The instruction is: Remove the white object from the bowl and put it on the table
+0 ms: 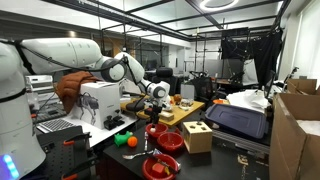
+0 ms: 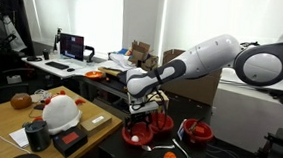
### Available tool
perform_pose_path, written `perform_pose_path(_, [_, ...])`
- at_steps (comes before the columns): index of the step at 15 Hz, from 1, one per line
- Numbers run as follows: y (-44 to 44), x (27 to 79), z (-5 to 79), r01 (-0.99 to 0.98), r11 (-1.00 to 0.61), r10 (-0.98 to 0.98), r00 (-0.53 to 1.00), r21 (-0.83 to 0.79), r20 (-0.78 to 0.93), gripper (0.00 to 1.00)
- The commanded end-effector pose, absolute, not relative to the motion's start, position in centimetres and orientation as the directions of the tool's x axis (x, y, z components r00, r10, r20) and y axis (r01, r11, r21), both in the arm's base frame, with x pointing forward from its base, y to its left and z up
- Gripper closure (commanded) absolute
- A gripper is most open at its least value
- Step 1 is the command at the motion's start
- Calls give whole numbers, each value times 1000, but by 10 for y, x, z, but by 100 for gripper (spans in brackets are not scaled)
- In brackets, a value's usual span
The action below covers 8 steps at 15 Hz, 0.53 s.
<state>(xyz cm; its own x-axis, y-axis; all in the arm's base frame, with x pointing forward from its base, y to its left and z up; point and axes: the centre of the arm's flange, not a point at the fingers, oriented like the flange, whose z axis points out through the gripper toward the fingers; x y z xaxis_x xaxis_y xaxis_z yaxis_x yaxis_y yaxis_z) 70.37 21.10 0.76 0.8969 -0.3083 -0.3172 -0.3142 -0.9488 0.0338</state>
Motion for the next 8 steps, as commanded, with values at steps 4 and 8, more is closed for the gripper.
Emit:
perform_pose_path(4, [224,715,13,-504,-855,-513,786,122,-346,0])
perform_pose_path(8, [220,715,10,-598,-781,-620,709,181,-336,0])
